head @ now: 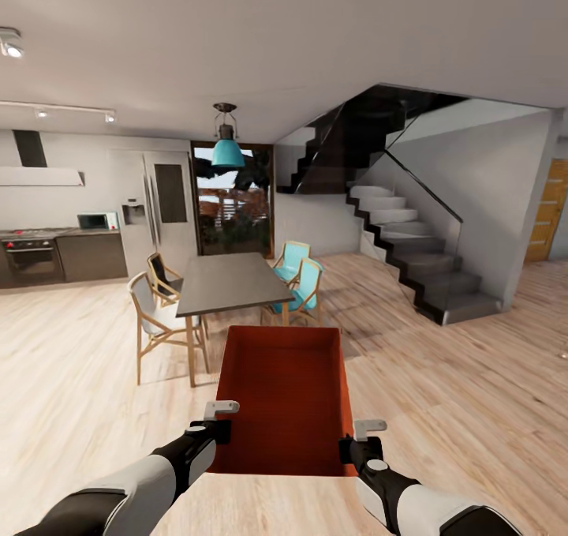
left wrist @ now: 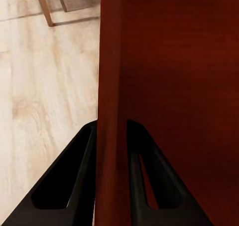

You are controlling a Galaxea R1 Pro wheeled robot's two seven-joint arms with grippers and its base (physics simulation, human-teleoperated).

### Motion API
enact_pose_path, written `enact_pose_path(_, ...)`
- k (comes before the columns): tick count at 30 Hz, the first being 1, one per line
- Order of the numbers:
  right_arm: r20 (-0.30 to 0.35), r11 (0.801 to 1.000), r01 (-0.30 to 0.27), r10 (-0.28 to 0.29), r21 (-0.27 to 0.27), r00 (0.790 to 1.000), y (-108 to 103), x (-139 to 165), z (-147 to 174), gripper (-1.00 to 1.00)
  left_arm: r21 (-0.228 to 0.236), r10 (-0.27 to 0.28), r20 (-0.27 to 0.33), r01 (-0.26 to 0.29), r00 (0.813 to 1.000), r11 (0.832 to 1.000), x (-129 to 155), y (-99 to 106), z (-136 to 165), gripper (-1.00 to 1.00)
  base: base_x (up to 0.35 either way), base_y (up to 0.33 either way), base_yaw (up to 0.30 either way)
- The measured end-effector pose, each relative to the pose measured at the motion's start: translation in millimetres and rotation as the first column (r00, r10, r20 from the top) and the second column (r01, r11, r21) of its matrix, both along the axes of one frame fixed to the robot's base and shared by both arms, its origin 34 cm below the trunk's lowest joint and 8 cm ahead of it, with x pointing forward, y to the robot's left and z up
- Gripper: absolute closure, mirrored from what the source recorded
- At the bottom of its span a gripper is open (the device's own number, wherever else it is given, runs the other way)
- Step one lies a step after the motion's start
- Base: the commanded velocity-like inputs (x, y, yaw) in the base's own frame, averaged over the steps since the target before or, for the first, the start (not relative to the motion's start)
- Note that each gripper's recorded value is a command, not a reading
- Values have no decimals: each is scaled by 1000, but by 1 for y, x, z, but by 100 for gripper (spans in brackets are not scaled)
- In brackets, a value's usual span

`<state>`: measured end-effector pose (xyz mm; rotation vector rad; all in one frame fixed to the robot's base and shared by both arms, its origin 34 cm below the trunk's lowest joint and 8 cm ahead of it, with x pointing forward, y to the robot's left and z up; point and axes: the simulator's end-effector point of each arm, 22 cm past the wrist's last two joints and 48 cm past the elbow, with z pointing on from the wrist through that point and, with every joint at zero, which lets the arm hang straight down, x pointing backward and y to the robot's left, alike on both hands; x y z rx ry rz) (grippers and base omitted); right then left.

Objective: Move the two storage containers from the living room to the garage. In the garage, place one container on the floor and stack the other container on top of it (either order is fine).

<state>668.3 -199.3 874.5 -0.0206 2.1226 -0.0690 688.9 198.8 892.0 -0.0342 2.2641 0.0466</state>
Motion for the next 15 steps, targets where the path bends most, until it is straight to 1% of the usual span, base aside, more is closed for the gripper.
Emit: enact_pose_path(15, 0, 1000, 0, 0, 0, 1000, 0, 0, 0, 100, 0, 0, 0, 0, 1000, 1000, 0, 0, 0, 100, 0, 0, -250)
